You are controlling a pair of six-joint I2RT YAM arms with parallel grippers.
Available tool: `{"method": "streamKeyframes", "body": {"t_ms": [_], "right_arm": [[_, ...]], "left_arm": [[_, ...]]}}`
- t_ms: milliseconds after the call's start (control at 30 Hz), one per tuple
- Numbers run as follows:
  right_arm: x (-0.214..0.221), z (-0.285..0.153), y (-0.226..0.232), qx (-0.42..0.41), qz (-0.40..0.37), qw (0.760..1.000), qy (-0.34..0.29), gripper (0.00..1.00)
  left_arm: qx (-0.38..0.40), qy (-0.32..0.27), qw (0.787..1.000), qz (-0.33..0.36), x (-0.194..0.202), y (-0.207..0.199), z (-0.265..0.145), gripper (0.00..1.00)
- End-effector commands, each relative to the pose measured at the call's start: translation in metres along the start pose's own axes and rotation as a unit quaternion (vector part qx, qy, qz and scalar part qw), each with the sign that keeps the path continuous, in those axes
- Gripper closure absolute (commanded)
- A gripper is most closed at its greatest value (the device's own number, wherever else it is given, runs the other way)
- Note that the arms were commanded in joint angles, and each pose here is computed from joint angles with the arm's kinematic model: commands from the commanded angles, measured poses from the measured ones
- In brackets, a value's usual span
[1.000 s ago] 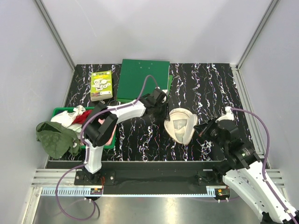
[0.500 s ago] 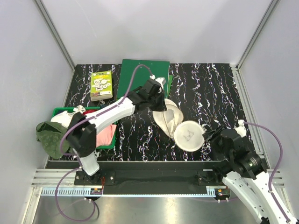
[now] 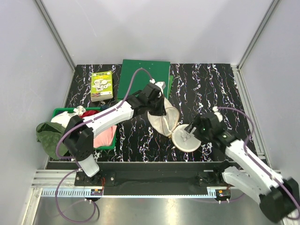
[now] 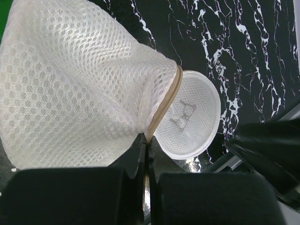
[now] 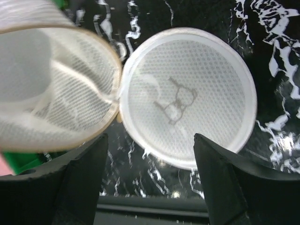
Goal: Place the bra in the laundry bag and zip it closed
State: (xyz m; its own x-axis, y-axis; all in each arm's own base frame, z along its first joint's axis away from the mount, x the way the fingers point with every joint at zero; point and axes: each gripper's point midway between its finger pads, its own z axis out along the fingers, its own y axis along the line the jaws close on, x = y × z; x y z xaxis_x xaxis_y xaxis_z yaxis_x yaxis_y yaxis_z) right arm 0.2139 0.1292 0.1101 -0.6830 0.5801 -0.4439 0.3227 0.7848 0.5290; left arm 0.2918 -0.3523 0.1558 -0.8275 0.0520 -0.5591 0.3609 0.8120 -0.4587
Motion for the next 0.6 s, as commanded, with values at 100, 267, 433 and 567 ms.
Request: {"method": "streamKeyframes", "body": {"t_ms": [100, 267, 433, 567], "right_arm": [[-0.024, 0.063, 0.043, -0.01, 0.02, 1.0, -0.023, 0.26], [-0.005, 0.09, 0.052, 0.022, 0.016, 0.999, -0.02, 0.3], [0.005, 0.111, 0.058, 0.045, 0.013, 0.999, -0.016, 0.31], [0.013, 0.122, 0.055, 0.061, 0.01, 0.998, -0.011, 0.39]], "left_arm": [[0.004, -0.017, 1.0, -0.009, 0.001, -0.006, -0.011, 1.0], [0.004, -0.017, 1.0, -0.01, 0.004, -0.008, -0.012, 1.0], [0.002, -0.018, 1.0, -0.012, 0.006, -0.008, -0.013, 1.0], [0.001, -0.017, 1.0, -0.014, 0.009, -0.008, -0.015, 1.0]]}}
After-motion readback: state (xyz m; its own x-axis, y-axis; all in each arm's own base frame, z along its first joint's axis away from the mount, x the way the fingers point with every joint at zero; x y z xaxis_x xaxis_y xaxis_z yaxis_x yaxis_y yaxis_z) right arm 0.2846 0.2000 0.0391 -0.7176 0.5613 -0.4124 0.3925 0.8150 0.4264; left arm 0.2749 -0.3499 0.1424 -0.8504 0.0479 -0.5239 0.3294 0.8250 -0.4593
